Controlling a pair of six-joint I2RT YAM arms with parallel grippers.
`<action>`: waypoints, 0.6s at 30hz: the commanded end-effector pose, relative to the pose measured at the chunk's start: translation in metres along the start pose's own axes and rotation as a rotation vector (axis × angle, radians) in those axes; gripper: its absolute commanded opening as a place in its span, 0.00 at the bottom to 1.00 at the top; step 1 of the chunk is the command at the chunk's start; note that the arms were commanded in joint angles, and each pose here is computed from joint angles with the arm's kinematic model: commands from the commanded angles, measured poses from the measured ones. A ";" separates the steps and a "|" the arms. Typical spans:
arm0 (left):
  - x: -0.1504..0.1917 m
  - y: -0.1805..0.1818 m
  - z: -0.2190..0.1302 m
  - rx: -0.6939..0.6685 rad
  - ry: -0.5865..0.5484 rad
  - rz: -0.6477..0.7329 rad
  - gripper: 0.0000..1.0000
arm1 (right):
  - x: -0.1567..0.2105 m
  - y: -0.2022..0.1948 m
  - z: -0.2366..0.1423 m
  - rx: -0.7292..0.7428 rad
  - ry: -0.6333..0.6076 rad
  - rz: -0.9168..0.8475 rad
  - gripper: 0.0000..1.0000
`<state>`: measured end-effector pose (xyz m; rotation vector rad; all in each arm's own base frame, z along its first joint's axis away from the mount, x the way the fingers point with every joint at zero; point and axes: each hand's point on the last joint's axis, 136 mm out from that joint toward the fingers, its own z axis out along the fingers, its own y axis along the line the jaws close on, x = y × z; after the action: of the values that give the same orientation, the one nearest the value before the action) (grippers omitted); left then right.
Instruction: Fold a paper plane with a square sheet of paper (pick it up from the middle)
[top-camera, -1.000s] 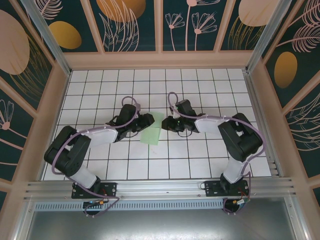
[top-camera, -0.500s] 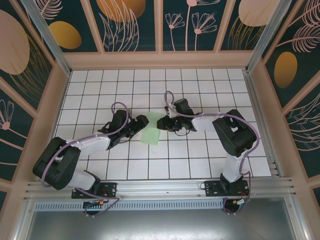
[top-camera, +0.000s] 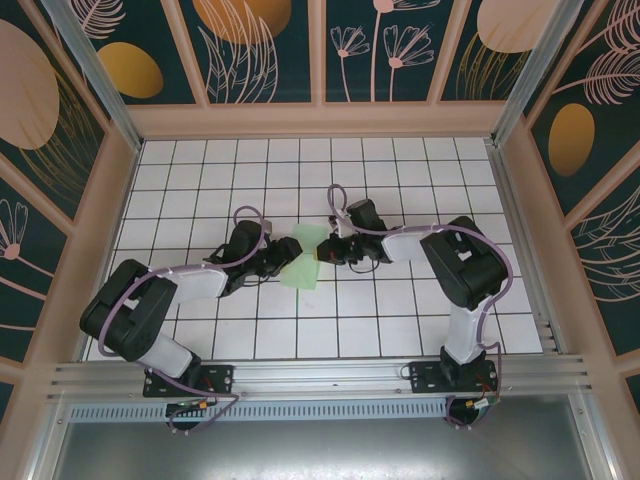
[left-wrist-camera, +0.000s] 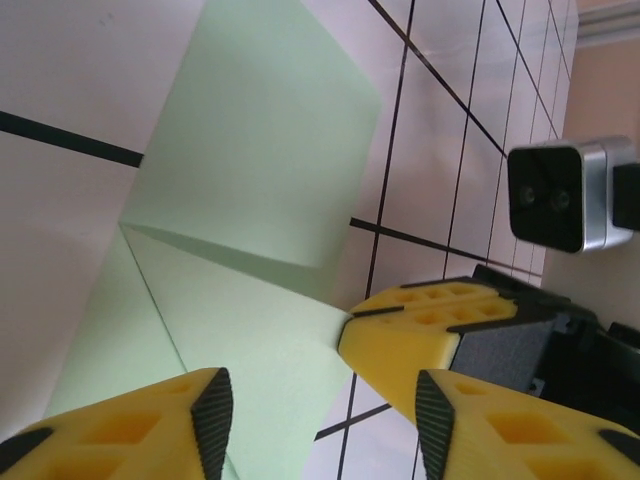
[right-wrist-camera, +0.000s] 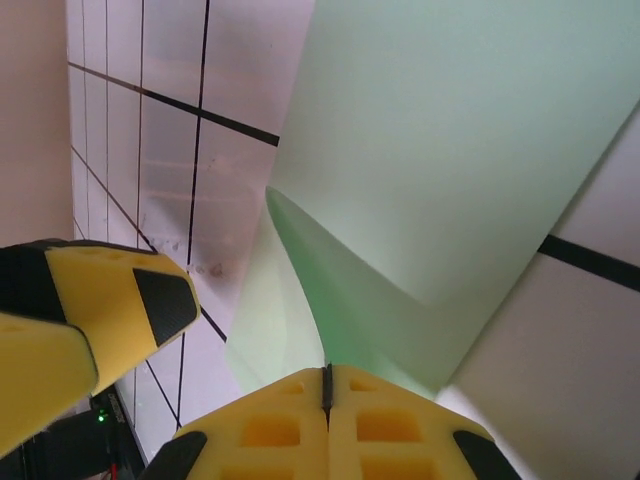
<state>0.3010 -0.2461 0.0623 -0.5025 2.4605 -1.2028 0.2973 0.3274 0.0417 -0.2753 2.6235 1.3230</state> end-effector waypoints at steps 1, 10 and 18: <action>0.003 -0.003 0.002 0.035 0.020 0.007 0.49 | -0.009 -0.001 -0.006 -0.021 -0.038 -0.011 0.00; 0.007 -0.001 0.010 0.044 0.050 -0.001 0.42 | -0.010 -0.004 -0.010 -0.028 -0.051 0.006 0.00; 0.007 0.004 0.021 0.027 0.071 0.018 0.41 | -0.009 -0.006 -0.010 -0.022 -0.050 0.011 0.00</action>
<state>0.2968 -0.2548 0.0407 -0.4878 2.5184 -1.2442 0.3062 0.3167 0.0392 -0.2254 2.6020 1.3227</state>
